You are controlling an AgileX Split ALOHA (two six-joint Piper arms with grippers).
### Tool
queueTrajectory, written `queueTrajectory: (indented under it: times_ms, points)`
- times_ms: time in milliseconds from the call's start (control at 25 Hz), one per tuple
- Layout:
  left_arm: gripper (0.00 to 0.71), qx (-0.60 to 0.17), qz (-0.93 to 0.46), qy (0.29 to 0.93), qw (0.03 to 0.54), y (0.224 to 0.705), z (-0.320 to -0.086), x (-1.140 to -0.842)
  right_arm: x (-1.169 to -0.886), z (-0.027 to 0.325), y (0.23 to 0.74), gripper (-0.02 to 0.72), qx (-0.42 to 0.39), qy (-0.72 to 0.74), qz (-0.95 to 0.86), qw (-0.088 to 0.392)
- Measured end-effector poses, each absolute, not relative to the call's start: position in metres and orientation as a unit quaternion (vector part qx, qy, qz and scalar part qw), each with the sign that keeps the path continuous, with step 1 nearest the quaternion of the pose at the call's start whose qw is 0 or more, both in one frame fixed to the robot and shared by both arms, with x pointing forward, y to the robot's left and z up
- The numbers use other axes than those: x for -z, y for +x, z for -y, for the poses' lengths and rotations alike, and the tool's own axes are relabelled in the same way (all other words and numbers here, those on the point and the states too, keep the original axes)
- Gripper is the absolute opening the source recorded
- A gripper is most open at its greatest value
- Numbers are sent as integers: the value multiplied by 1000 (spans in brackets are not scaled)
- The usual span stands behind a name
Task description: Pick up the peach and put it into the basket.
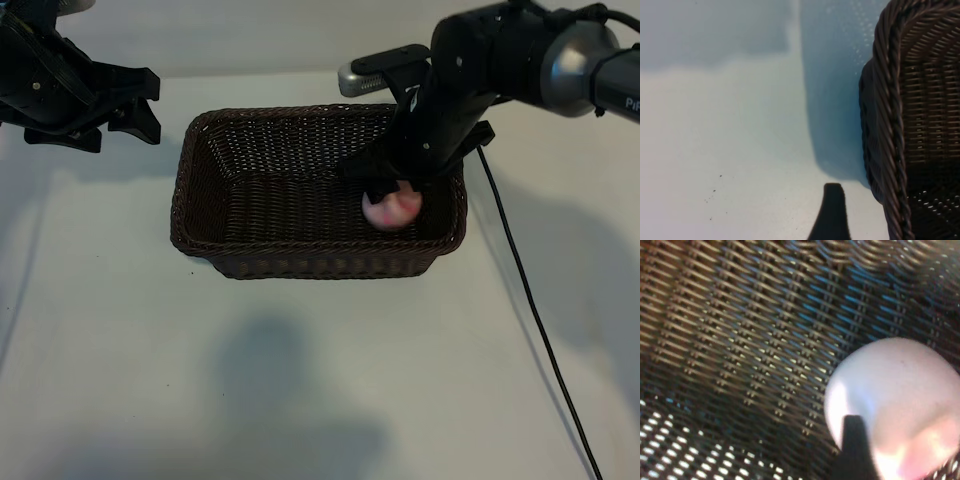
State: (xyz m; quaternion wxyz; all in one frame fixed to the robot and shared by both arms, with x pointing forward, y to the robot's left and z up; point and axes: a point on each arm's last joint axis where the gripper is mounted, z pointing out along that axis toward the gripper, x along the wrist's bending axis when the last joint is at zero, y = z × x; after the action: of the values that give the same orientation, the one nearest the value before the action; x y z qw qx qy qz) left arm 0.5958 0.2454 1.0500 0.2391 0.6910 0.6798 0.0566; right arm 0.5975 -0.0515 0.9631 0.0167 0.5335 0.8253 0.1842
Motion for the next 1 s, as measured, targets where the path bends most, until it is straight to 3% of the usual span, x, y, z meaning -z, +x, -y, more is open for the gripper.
queueTrajectory:
  times_ms: [120,480,1000]
  points:
    - [589,-57,-680,691,239,596,-245,-1050,-980,48,601,584,-184,529,-828,13]
    - [589,-57,-679,692,239,596,-245,-1050,-1030,47,604,544,-160,513,-843,12]
    - [589,-57,-679,692,239,596,-245,-1050,-1066,75,613,543,-150,524,-836,61]
